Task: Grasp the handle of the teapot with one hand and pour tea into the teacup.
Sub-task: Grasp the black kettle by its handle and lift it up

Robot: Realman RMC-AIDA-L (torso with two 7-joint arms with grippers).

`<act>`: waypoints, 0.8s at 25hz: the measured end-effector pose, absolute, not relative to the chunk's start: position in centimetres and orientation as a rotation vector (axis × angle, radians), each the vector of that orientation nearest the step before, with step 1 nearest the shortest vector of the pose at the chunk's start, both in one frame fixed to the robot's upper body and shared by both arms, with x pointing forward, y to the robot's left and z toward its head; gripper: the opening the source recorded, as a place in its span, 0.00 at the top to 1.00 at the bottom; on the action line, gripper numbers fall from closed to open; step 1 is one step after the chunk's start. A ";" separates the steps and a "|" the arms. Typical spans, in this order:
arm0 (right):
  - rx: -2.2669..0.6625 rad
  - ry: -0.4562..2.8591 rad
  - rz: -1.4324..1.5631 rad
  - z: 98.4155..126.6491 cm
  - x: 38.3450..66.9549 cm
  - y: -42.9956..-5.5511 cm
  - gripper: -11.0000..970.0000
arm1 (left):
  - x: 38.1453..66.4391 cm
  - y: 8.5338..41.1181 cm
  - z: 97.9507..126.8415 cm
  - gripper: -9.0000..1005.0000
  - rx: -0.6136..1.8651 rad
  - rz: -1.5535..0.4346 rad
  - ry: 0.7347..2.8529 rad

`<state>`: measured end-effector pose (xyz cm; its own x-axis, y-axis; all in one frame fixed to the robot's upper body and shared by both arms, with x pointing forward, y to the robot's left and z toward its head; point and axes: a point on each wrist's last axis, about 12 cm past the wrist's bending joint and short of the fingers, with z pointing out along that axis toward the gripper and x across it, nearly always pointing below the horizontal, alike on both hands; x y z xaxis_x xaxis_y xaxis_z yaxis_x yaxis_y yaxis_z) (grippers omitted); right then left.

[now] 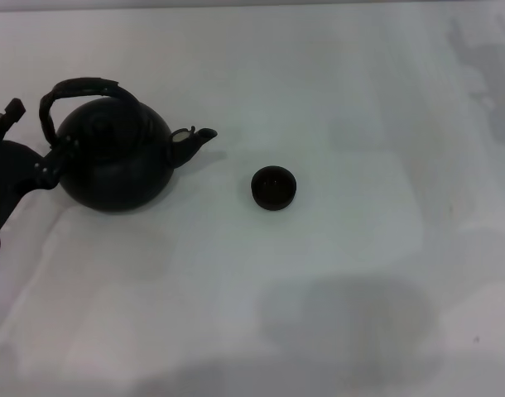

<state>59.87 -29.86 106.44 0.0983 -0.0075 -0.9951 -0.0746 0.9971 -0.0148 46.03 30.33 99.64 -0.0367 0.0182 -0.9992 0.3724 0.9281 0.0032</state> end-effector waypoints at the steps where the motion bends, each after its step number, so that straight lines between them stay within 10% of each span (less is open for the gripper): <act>1: -0.068 1.471 0.050 106.5 59.9 -29.8 0.14 | 46.0 30.3 99.6 0.12 0.310 -0.292 1.590; 13: -0.070 1.464 0.055 106.7 60.2 -29.7 0.14 | 46.0 30.4 99.5 0.13 0.314 -0.279 1.603; 20: -0.047 1.470 0.072 106.5 59.9 -29.9 0.14 | 46.1 30.3 99.4 0.46 0.320 -0.279 1.609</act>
<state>59.93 -29.87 106.52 0.0991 0.0197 -0.9949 -0.0775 0.9969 0.0120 46.13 30.34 99.41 -0.0529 0.0365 -0.9979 0.3700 0.9289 0.0144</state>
